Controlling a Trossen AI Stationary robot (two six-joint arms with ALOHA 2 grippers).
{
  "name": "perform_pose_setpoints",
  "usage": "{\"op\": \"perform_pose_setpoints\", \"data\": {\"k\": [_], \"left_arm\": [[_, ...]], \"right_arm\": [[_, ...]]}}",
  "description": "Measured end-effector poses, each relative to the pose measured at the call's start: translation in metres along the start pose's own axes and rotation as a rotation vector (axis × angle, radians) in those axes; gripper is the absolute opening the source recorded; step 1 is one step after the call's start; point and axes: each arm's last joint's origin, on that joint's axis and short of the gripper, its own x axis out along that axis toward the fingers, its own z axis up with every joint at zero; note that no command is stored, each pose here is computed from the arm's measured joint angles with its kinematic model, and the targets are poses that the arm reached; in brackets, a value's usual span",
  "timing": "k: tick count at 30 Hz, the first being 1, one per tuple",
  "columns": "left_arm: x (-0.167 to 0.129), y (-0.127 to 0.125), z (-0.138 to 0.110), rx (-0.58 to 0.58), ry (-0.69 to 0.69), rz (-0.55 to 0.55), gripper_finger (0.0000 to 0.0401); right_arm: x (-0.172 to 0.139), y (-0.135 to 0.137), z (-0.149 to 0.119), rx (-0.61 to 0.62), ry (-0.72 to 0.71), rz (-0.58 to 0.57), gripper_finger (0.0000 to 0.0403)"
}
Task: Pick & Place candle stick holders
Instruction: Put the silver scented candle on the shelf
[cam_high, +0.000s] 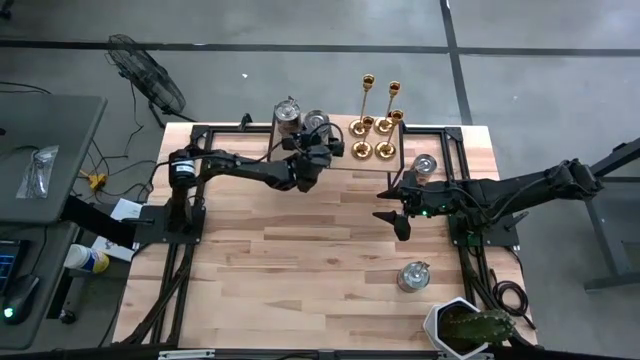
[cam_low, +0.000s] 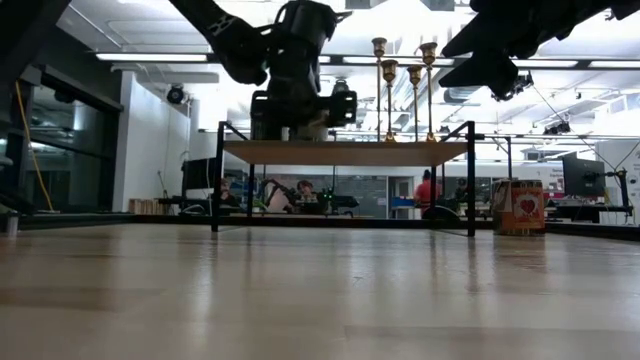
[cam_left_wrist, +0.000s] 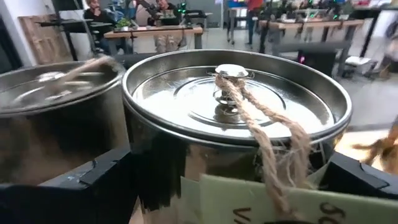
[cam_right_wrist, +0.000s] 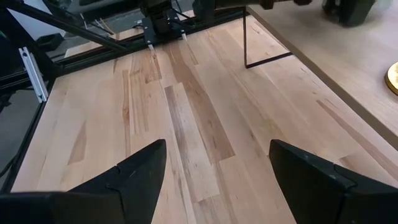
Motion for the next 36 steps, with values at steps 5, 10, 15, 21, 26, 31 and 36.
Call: {"op": "perform_pose_setpoints", "data": {"k": [5,10,15,21,26,31,36], "left_arm": [[0.0065,-0.0037,-0.0033,0.024,-0.002,0.018,0.0356],[0.0073,-0.0029,-0.0034,0.018,-0.004,0.044,0.0356],[0.0102,-0.0016,-0.0032,0.007,-0.004,0.052,0.0356],[0.0120,-0.0009,-0.0032,0.005,-0.004,0.055,0.0358],[0.0123,-0.0007,-0.0033,-0.008,-0.003,0.053,0.0365],[0.0123,-0.0012,-0.0053,0.012,0.013,0.023,0.0368],[0.0120,-0.0014,-0.0052,0.000,0.013,0.021,0.0371]], "right_arm": [[0.0000,0.0001,0.0000,0.000,0.000,0.000,0.0278],[0.0000,0.0000,0.0000,0.000,0.000,0.000,0.0278],[0.0000,0.0000,0.0000,0.000,0.000,0.000,0.0278],[0.0000,0.0001,0.0000,0.000,0.001,0.000,0.0278],[0.0000,0.0000,0.0000,0.000,0.000,0.000,0.0278],[0.0000,0.0000,0.0000,0.000,0.000,0.000,0.0278],[0.0000,0.0000,0.0000,0.000,0.001,0.000,0.0278]]}}
